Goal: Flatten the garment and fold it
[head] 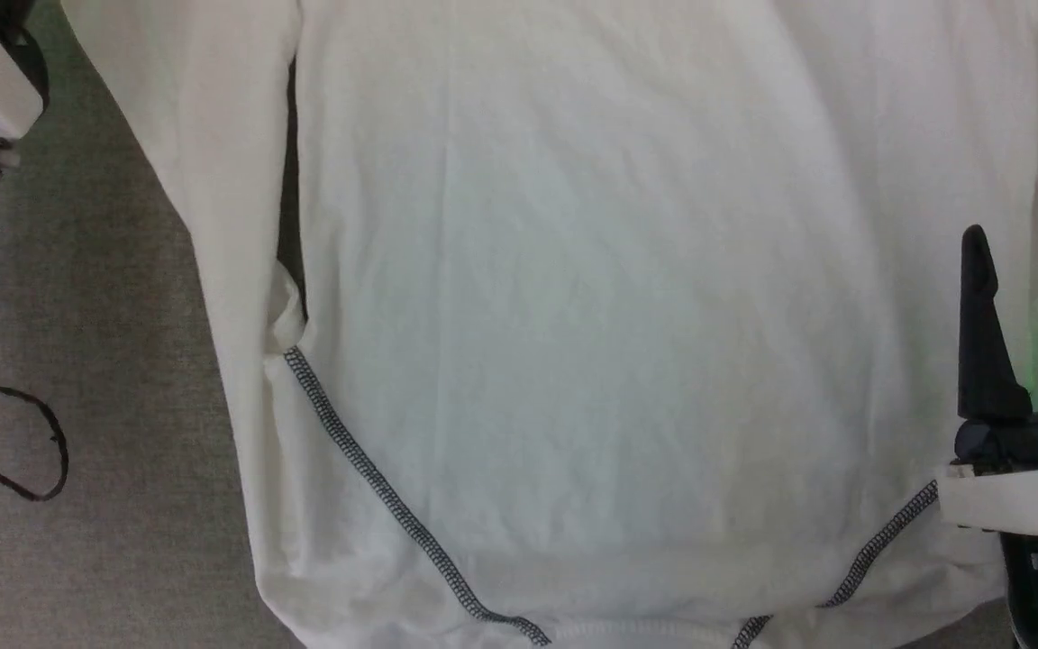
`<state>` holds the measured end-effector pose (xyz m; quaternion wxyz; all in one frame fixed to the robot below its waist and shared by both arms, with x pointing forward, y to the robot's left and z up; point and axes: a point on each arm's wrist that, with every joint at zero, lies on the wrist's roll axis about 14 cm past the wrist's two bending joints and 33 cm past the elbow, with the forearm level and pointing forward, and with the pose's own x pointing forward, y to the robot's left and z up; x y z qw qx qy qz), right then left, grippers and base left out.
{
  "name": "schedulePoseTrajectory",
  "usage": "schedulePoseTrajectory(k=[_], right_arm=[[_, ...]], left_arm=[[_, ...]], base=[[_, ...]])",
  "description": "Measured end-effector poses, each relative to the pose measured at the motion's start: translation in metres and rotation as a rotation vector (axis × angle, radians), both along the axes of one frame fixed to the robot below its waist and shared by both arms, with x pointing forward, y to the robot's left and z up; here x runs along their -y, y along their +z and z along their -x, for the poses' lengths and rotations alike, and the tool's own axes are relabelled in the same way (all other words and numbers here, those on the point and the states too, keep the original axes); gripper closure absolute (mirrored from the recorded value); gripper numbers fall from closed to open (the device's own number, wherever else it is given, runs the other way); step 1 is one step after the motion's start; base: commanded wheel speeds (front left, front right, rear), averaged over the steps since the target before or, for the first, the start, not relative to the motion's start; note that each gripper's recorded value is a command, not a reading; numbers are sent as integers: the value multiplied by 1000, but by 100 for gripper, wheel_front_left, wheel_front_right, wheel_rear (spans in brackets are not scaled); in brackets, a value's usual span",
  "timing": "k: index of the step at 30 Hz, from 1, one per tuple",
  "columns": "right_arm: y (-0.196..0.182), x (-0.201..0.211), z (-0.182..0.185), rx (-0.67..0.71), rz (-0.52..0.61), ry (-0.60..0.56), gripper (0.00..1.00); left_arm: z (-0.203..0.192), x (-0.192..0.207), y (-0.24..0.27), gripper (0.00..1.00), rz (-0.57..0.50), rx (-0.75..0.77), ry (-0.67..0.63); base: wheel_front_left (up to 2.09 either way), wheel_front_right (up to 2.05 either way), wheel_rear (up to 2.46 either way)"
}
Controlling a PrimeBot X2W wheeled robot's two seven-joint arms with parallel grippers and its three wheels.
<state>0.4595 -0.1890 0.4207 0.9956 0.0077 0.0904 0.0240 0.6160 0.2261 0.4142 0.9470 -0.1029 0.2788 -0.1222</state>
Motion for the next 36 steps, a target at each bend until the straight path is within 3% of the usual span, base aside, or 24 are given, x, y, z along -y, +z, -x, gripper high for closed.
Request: schedulePoseTrajectory(k=[11,26,31,36], right_arm=[[38,1,22,66,-48,-12,0],[91,0,52,189,-101,-10,0],[104,-3,54,229,-117,1,0],[118,5,56,273,-106,-20,0]], left_arm=[[42,-23,92,100,50,239,57],[167,-147,185,100,0,374,410],[196,-151,200,100,-3,406,432],[211,-129,227,100,9,479,378]], base=[[0,0,0],[0,0,0],[0,0,0],[0,0,0]])
